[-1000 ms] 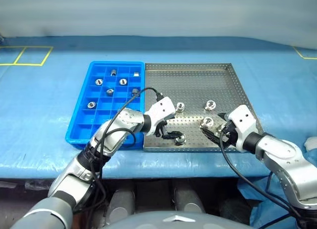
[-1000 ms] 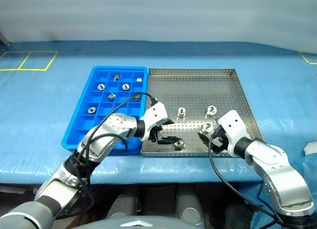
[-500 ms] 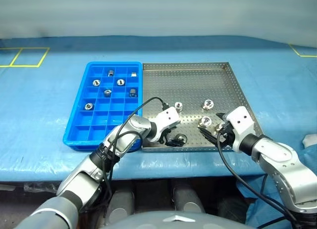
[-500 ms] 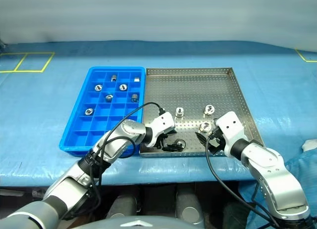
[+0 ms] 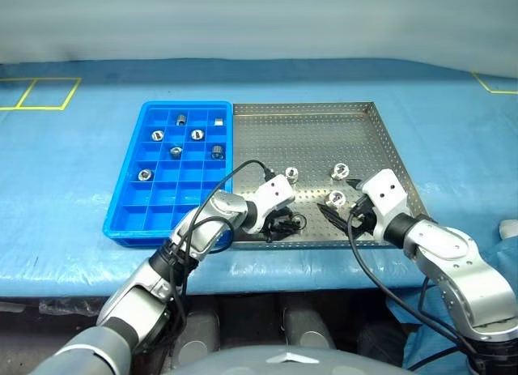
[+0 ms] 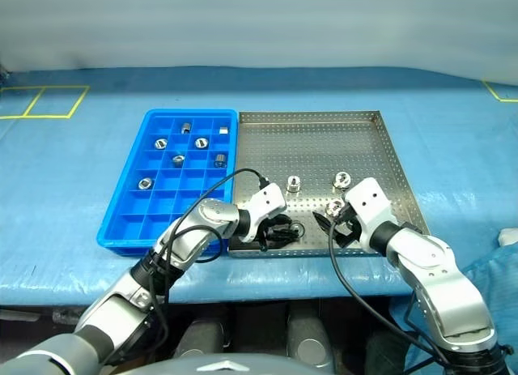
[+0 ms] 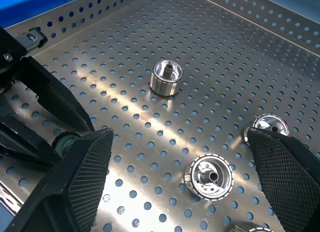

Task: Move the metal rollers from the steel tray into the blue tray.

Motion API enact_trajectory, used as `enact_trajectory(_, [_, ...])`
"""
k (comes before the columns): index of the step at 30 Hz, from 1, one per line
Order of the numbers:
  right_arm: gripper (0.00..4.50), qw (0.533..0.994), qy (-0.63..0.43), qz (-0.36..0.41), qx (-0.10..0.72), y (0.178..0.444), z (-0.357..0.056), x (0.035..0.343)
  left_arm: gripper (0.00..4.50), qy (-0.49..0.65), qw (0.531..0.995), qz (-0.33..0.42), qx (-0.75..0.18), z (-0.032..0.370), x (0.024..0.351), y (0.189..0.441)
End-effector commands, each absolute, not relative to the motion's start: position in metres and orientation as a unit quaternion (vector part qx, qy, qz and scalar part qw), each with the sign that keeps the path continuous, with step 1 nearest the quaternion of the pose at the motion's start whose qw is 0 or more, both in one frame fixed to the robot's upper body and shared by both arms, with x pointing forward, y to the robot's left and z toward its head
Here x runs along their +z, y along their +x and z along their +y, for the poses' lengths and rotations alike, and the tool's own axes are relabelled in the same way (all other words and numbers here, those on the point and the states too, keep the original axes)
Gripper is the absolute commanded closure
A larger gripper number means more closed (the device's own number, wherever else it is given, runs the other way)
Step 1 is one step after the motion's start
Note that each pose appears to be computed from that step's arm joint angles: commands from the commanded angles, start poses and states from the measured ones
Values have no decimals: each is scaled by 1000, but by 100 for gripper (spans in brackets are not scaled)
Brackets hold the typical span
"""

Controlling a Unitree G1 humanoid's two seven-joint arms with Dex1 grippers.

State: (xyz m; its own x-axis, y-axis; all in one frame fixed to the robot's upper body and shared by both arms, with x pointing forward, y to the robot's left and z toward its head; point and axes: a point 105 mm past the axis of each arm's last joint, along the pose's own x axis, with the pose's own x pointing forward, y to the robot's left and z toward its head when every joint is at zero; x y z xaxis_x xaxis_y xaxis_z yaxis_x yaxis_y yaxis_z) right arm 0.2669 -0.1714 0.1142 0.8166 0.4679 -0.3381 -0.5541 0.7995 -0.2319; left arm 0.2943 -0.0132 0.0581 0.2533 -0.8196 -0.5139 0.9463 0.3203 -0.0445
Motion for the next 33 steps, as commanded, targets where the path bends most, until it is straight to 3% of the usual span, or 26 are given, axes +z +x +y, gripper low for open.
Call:
enact_trajectory(1, [0,939,-165,116,277,269,-167,121,258,117,795,198,-562,-12,76,299])
enact_trajectory(10, [0,939,-160,131,273,272,-167,112,258,80,843,150,-511,10,107,320])
enact_trajectory(21, [0,938,-157,132,280,279,-160,108,258,87,849,152,-499,15,99,315])
enact_trajectory(24, [0,940,-157,128,273,280,-162,110,200,92,842,151,-510,5,95,311])
enact_trajectory(29, [0,944,-161,129,259,276,-168,110,33,84,848,167,-496,-11,89,319])
enact_trajectory(33, [0,947,-160,132,246,269,-171,109,33,96,851,176,-485,-26,84,327])
